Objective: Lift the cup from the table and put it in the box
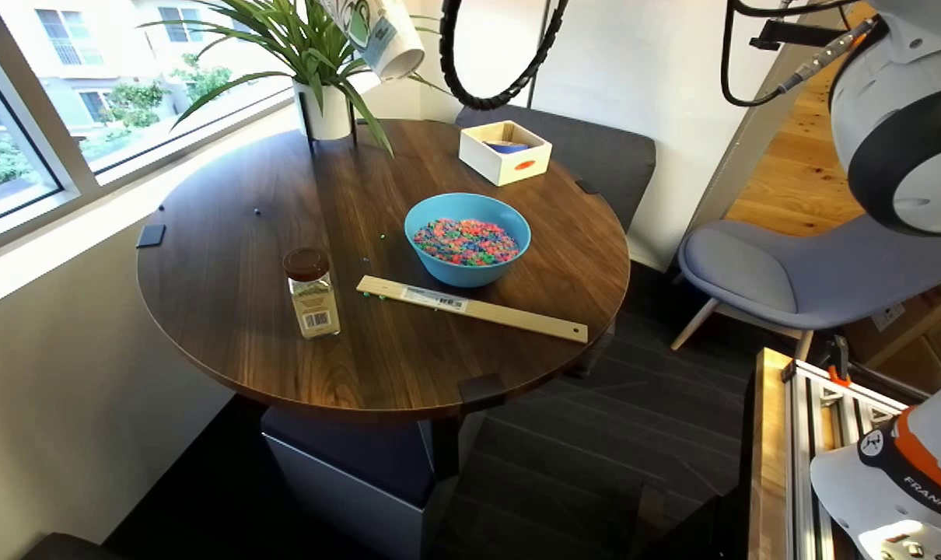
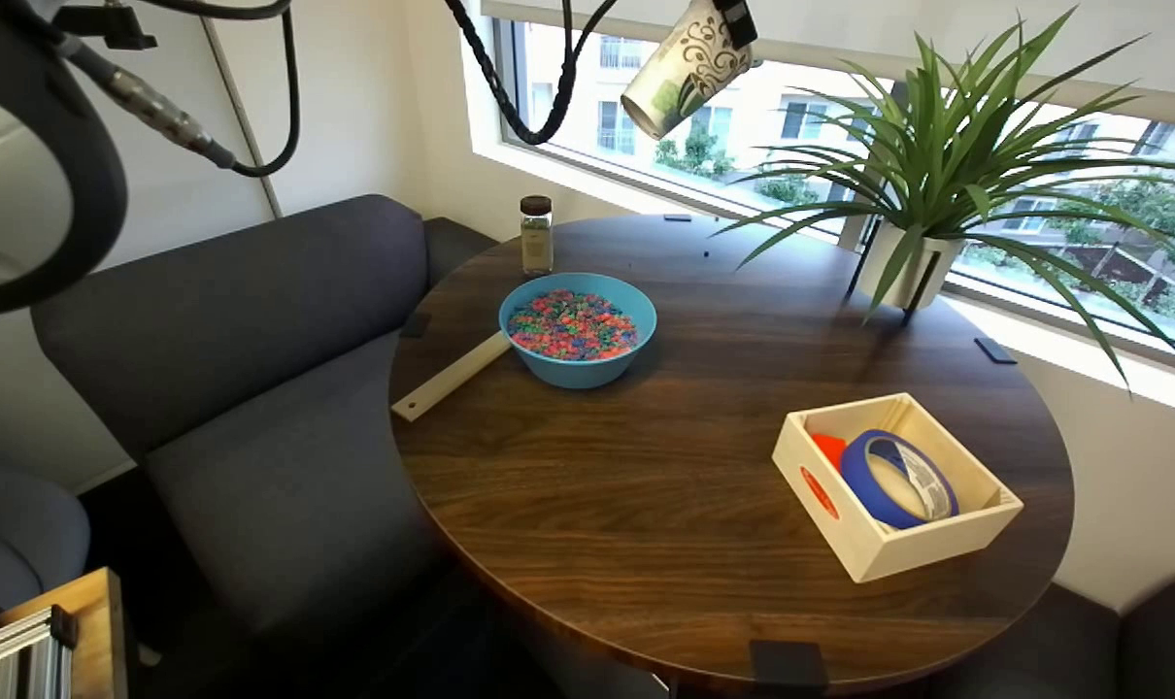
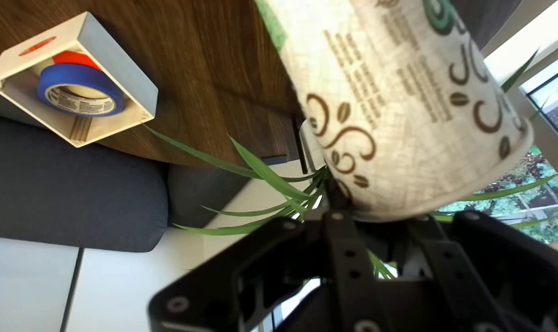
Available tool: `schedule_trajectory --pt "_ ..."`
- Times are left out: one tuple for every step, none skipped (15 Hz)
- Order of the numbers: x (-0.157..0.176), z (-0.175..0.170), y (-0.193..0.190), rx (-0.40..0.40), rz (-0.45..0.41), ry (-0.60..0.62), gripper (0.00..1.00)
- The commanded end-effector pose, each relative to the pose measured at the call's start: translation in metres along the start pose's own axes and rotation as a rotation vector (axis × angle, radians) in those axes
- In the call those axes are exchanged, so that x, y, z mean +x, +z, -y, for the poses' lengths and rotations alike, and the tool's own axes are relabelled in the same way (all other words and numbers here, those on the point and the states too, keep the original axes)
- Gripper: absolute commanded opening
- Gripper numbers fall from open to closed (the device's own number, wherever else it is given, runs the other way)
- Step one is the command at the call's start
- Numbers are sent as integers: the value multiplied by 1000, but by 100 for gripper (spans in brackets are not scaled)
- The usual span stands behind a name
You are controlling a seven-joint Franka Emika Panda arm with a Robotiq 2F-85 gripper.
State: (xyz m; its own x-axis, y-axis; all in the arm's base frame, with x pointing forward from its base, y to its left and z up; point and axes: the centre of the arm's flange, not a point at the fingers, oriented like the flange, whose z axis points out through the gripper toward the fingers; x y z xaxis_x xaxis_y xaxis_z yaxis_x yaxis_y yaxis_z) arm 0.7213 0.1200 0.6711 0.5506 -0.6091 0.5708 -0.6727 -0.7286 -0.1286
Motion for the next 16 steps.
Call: schedule_trajectory --pt "-3 -39 18 115 19 -142 2" --pt "0 -53 23 148 17 -181 2" --pt "3 -74 27 182 11 -223 2" --pt "10 -81 28 217 10 -260 2" --pt "16 -88 30 241 9 -306 2" --pt "22 -95 32 274 15 -342 2" --pt "27 -102 34 307 37 -371 2" --pt "30 -107 36 335 65 -401 2" --pt "33 -111 37 354 101 -431 2" --pt "35 -115 38 371 141 -453 2" --pt "35 -118 39 377 177 -478 2" --pt "35 -122 41 361 221 -508 2" --pt "33 -127 44 323 257 -535 2" --pt "32 -133 47 298 283 -545 2" --pt "30 -139 49 261 288 -550 2" --pt "31 -146 50 223 281 -543 2"
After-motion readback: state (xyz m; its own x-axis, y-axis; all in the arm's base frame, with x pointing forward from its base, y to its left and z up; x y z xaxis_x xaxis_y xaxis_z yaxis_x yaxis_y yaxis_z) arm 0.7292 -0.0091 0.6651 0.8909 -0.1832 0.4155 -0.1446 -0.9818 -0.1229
